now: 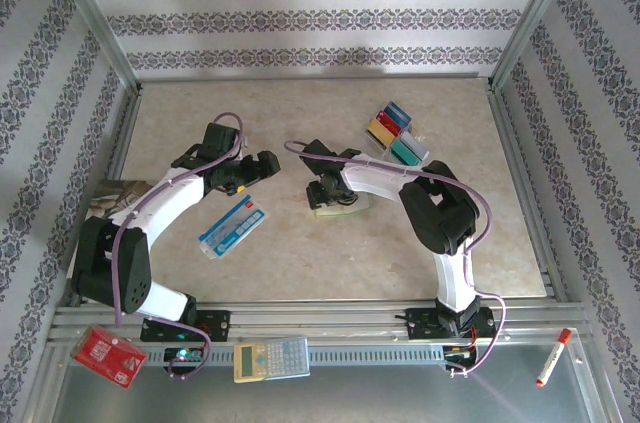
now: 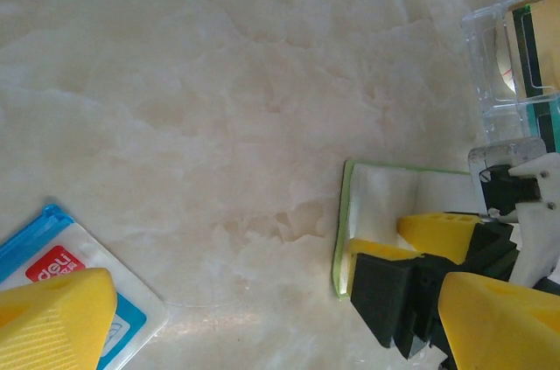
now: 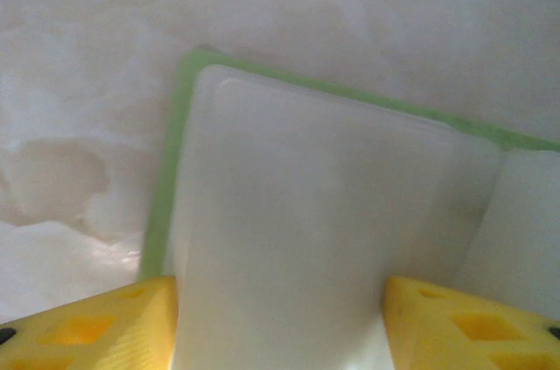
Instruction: Take the credit cards out of the card holder
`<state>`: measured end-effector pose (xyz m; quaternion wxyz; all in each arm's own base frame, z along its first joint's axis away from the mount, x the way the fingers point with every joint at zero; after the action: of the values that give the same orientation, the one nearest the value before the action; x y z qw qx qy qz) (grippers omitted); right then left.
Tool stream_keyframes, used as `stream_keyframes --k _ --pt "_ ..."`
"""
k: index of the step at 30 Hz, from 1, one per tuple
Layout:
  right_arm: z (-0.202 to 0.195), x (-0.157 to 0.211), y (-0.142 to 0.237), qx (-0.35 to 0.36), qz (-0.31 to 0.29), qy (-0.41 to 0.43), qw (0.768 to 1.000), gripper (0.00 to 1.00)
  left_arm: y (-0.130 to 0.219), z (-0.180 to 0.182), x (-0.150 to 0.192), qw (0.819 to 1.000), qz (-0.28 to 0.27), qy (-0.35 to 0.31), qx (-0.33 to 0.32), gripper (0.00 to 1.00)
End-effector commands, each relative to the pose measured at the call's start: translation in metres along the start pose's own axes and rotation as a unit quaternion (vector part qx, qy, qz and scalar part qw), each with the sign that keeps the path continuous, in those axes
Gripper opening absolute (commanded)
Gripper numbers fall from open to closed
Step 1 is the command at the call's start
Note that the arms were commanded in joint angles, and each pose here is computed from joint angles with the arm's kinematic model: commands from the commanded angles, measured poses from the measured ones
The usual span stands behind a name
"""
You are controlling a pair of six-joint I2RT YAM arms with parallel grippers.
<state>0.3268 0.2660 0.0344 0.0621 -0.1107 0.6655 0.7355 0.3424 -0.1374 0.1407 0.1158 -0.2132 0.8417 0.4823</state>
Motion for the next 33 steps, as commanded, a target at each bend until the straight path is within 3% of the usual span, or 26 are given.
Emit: stream_keyframes --k 1,7,11,16,20,25,31,33 --pt "-0.031 0.020 -0.024 0.059 0.043 -0.011 0.997 0.60 0.000 0.003 -0.002 1.000 -0.004 0.012 0.003 0.96" --pt "-0.039 0.025 -0.032 0.079 0.051 -0.001 0.996 0.48 -0.001 0.002 -0.002 1.000 -0.001 0.013 0.006 0.98" --pt "-0.035 0.027 -0.034 0.047 0.056 -0.012 0.997 0.36 0.000 0.002 -0.002 1.000 -0.001 0.013 0.007 1.00" --pt "-0.028 0.019 -0.024 0.014 0.046 -0.012 0.999 0.29 0.003 0.003 -0.005 1.000 -0.008 0.011 0.001 1.00" --pt "-0.009 -0.006 0.013 -0.035 -0.006 -0.015 0.999 0.44 0.012 0.004 -0.011 1.000 -0.027 0.005 -0.015 1.00" --pt "-0.002 -0.049 0.096 -0.087 -0.138 -0.042 0.986 0.63 0.037 0.012 -0.023 0.995 -0.071 -0.015 -0.062 1.00" --pt "-0.039 -0.076 0.185 -0.088 -0.302 -0.055 0.948 0.76 0.076 0.026 -0.038 0.979 -0.147 -0.049 -0.130 1.00" --pt "-0.063 -0.081 0.213 -0.064 -0.361 -0.057 0.928 0.87 0.089 0.031 -0.043 0.971 -0.174 -0.062 -0.152 1.00"
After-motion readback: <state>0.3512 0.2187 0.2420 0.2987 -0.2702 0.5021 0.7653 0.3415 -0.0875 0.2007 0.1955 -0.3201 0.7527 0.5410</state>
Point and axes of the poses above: each hand's point on the last joint's axis, 136 mm out from that joint toward the fingers, its own y axis back along the fingers, its own z axis along the line the jaws close on, x = y × z, the point moved 2 cm from there along y, back along the fingers, and after that the axes turned 9 degrees about -y, right-handed, at the moved point
